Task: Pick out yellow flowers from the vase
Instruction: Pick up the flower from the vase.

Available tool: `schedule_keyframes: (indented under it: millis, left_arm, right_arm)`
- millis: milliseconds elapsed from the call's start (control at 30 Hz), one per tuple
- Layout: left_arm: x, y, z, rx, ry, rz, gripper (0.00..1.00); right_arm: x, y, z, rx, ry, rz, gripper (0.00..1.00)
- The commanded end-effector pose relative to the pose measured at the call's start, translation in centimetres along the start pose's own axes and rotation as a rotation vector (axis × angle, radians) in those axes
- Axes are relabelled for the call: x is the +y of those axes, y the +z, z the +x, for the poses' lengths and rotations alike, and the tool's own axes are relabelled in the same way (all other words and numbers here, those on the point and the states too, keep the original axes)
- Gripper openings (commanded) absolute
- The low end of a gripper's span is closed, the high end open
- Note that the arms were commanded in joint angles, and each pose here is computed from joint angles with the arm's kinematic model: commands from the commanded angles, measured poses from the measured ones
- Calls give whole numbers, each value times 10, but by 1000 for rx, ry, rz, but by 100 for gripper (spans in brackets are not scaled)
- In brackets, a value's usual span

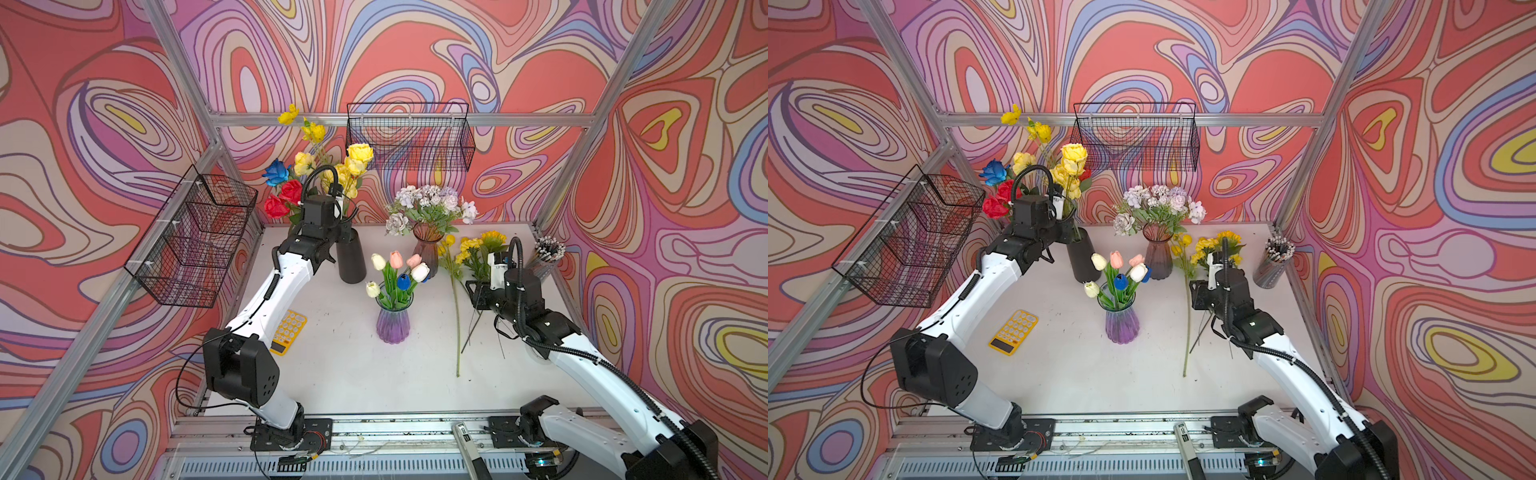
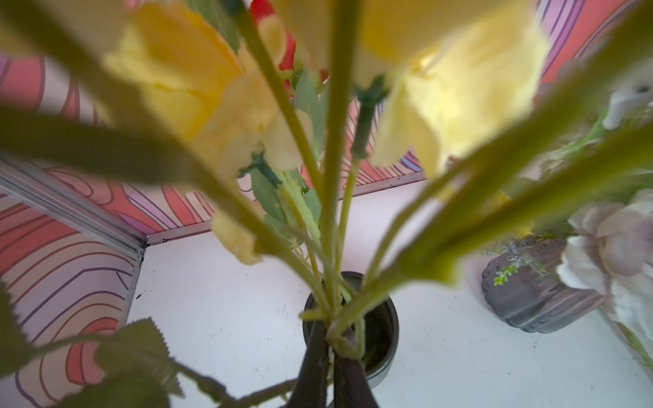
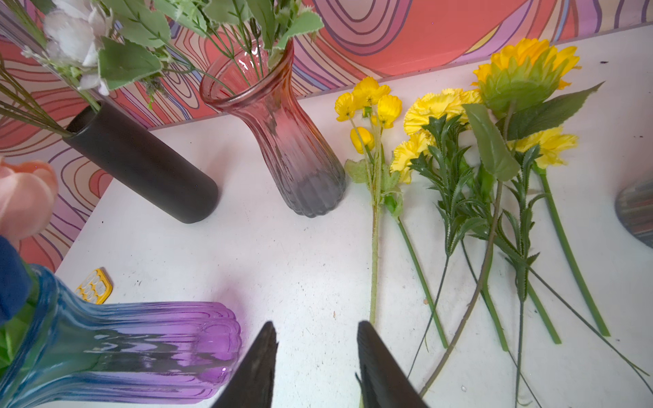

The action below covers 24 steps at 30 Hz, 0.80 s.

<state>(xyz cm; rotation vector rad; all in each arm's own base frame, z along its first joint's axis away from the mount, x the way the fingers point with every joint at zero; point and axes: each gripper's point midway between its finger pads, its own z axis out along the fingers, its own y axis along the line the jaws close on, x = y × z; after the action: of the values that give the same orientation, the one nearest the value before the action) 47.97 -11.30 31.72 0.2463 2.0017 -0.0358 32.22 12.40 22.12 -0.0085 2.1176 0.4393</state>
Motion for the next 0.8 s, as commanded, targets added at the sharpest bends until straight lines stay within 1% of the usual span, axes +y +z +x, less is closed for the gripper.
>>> schedule_keyframes:
  millis: [0, 167, 367, 533, 700, 767]
  left_arm:
    - [-10, -22, -22, -70, 38, 73, 0]
    - [-13, -31, -38, -109, 32, 113, 0]
    - [-12, -29, -39, -118, 37, 128, 0]
    - [-29, -30, -33, -123, 81, 242, 0]
    - [-41, -34, -30, -128, 100, 333, 0]
    - [-45, -37, -36, -163, 107, 365, 0]
  right_arm:
    - [5, -1, -13, -28, 5, -19, 40]
    - [7, -1, -14, -30, 8, -28, 40]
    - [7, -2, -13, -30, 8, -27, 40]
    - [7, -3, -15, -33, 8, -28, 40]
    - [8, -2, -15, -32, 8, -29, 40]
    - [8, -2, -14, -30, 7, -30, 40]
